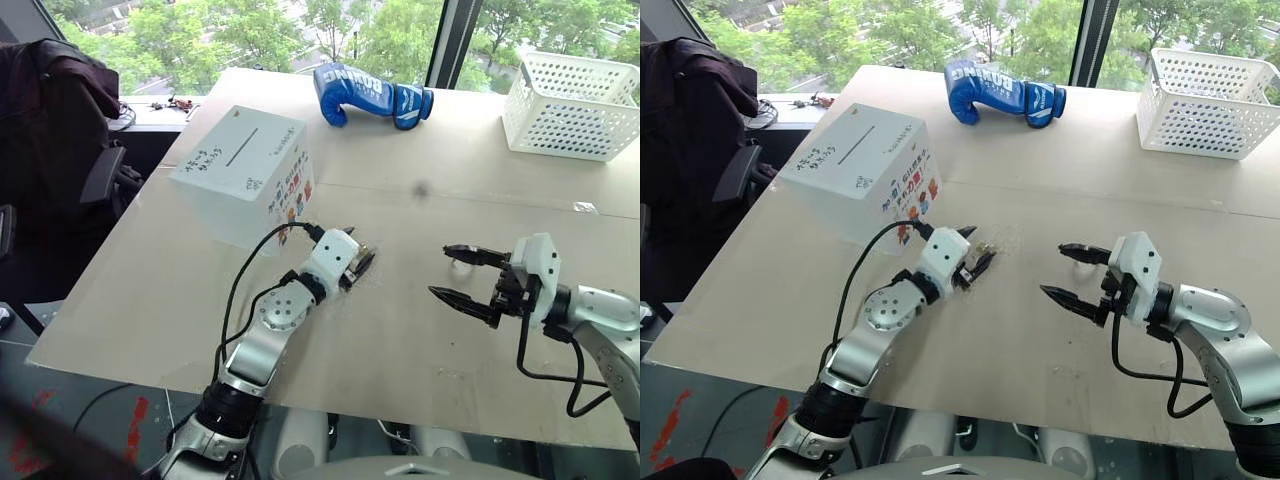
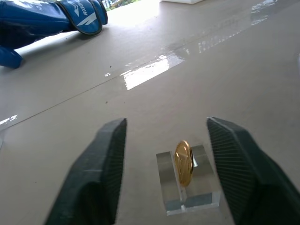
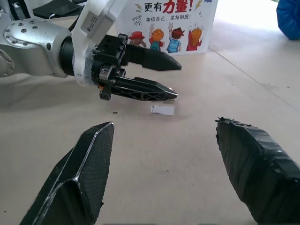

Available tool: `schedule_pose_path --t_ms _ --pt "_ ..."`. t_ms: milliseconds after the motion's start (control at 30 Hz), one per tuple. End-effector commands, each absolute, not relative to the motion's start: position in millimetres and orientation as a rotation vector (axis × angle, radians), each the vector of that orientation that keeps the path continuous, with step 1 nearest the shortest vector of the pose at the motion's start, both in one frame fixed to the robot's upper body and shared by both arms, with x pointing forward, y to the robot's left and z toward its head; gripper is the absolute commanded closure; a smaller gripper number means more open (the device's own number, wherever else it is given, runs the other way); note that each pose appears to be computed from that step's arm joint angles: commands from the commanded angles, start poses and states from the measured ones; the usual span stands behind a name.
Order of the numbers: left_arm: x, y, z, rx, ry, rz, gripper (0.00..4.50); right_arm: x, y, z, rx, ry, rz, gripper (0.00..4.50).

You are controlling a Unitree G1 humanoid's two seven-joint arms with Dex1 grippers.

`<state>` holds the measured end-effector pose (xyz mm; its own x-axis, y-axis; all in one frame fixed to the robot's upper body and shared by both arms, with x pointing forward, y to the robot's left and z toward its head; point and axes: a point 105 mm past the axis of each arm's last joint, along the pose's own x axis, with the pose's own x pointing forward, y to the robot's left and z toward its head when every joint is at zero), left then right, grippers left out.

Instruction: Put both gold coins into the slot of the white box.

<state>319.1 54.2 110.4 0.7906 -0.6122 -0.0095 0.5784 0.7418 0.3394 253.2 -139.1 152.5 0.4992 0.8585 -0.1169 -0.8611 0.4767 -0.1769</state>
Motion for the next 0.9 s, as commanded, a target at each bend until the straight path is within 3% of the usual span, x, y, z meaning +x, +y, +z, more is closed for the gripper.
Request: schedule_pose_path --t_ms 33,667,767,900 --pt "318 52 118 0.337 -0.14 -0.638 3.49 254 -140 168 -0.247 -0.044 1.046 0.74" --pt "319 45 107 0.303 -0.091 -0.615 3.49 257 -144 173 -0.264 -0.051 1.049 0.74" --pt "319 45 104 0.292 -0.077 -0.619 4.37 257 -144 173 -0.265 -0.051 1.048 0.74" --pt "318 44 103 0.281 -0.074 -0.615 4.45 258 -144 173 -0.266 -0.051 1.048 0.74"
